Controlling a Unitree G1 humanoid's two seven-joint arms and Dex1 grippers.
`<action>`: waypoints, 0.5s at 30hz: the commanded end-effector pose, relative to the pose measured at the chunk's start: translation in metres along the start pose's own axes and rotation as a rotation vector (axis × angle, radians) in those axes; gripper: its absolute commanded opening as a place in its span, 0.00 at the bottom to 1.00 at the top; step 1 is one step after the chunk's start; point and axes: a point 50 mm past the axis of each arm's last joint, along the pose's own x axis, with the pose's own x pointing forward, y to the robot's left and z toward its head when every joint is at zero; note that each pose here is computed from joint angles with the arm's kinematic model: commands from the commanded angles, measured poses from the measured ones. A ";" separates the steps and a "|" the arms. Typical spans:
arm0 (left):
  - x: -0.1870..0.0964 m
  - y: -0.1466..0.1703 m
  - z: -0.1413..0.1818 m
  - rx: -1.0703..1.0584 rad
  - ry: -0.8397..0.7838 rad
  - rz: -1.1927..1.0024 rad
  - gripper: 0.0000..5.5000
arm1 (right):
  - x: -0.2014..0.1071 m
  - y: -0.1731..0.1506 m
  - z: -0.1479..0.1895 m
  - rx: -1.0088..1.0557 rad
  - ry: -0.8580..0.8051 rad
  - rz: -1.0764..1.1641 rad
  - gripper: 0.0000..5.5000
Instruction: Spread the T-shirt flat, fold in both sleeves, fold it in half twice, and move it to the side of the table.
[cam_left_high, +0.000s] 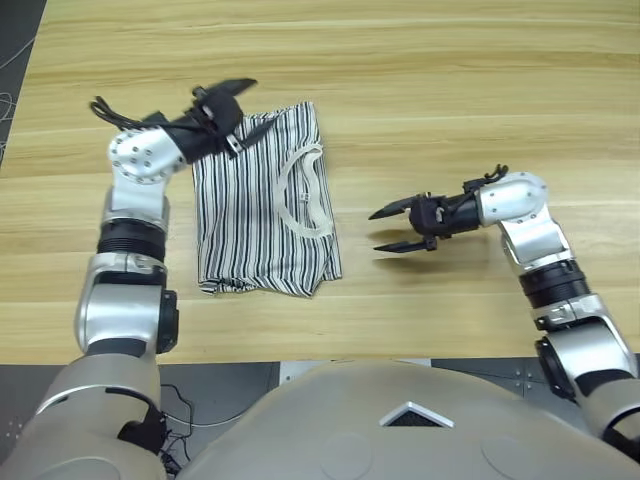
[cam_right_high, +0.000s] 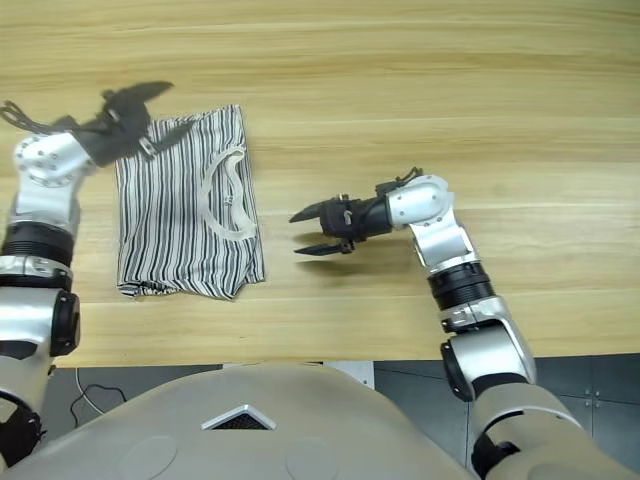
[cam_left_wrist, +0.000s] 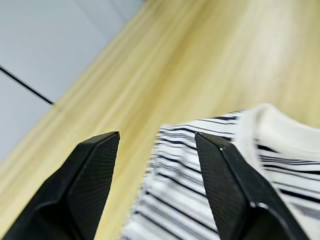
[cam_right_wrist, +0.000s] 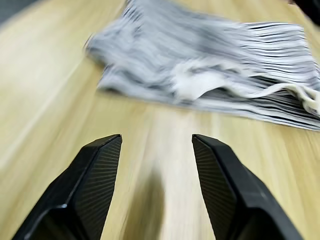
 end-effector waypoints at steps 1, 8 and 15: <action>0.015 -0.024 -0.011 -0.038 0.053 -0.088 0.51 | 0.007 0.020 0.001 -0.240 0.033 0.112 0.47; 0.019 -0.046 -0.036 -0.056 0.213 -0.142 0.51 | 0.044 0.029 0.017 -0.567 -0.019 0.062 0.47; 0.020 -0.048 -0.037 -0.057 0.204 -0.133 0.51 | 0.080 0.029 0.020 -0.657 0.040 0.005 0.47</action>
